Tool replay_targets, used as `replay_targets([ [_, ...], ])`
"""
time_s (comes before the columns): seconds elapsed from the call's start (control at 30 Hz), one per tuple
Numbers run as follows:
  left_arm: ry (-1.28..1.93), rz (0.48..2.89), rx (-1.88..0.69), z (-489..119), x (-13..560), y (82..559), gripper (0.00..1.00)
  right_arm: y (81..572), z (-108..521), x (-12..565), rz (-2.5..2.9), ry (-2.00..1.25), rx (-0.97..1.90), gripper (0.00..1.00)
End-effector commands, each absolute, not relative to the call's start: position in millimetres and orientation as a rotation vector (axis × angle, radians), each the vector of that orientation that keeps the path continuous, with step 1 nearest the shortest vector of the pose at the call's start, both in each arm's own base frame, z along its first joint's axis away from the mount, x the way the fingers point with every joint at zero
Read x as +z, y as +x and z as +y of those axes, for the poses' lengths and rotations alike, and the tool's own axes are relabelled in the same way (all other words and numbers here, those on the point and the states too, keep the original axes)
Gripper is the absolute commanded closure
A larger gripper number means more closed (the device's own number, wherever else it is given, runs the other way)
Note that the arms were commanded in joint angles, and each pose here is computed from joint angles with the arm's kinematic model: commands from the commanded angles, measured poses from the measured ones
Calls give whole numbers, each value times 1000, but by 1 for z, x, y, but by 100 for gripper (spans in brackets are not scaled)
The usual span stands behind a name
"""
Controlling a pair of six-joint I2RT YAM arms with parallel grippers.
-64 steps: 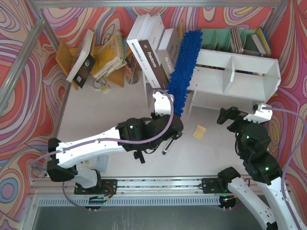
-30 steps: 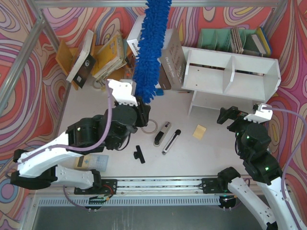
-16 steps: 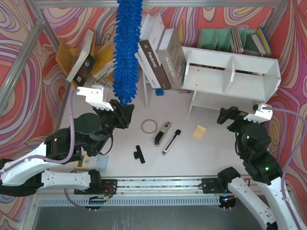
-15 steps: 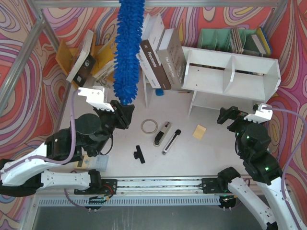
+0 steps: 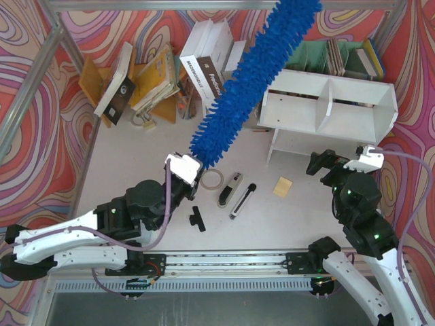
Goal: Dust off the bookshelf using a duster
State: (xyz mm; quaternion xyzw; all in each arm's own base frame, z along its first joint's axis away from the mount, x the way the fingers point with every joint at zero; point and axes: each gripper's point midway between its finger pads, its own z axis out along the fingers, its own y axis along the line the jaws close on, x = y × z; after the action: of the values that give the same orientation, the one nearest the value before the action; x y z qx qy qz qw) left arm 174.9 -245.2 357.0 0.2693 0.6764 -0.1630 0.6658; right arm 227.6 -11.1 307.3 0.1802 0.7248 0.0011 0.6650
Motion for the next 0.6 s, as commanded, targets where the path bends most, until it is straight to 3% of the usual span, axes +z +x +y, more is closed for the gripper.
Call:
replay_targets([
  [0.0,687,1294,-244,-243,393,182,100,231,-13,313,1614,413,-8,1],
  [0.23,1027,1214,-31,-258,361,201,100,232,-12,311,1621,413,-9,1],
  [0.57,1101,1217,70,-224,366,254,100,234,-10,310,1629,402,-3,1],
])
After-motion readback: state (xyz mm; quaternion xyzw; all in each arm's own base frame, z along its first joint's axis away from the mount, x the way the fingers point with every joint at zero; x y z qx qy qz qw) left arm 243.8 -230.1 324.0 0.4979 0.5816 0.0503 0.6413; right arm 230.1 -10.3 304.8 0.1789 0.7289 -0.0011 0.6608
